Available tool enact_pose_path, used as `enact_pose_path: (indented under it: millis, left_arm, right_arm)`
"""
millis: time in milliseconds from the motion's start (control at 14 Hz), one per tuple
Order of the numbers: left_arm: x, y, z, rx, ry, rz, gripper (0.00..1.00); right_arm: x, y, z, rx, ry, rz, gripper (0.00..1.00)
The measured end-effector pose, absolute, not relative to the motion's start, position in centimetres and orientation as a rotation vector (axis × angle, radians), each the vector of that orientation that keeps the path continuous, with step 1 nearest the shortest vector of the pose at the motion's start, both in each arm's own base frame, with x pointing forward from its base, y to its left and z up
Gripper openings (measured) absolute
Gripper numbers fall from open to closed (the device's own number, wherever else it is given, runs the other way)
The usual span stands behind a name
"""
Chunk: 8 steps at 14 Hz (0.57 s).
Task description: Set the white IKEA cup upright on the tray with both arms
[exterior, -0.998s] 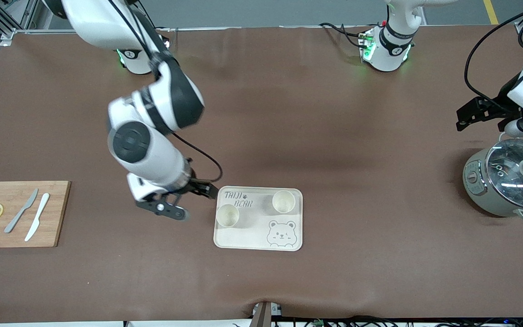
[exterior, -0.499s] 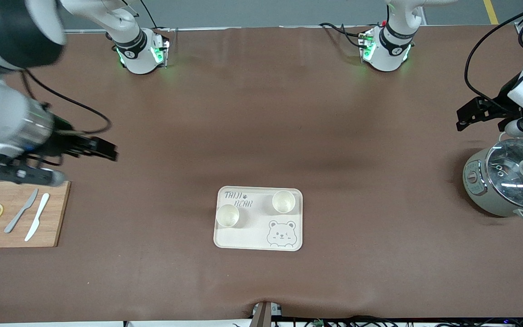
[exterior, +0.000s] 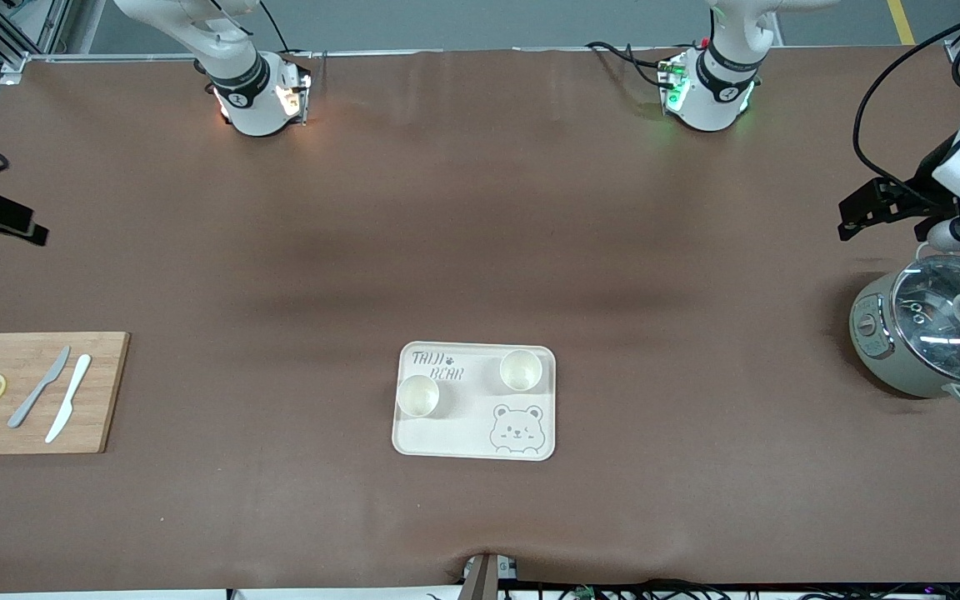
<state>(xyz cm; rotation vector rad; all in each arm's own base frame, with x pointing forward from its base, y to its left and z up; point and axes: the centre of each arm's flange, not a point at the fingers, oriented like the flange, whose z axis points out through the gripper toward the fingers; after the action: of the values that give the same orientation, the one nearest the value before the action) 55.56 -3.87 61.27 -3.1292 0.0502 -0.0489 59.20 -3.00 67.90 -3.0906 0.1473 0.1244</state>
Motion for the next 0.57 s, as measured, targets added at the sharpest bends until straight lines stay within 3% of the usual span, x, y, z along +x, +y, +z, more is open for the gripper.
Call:
enact_pose_path:
  millis: [570]
  left_arm:
    - [55.7, -3.9, 61.0, -3.129, 0.050, -0.040, 1.00]
  right_arm:
    - [58.4, -6.2, 62.3, -3.166, 0.161, 0.091, 1.00]
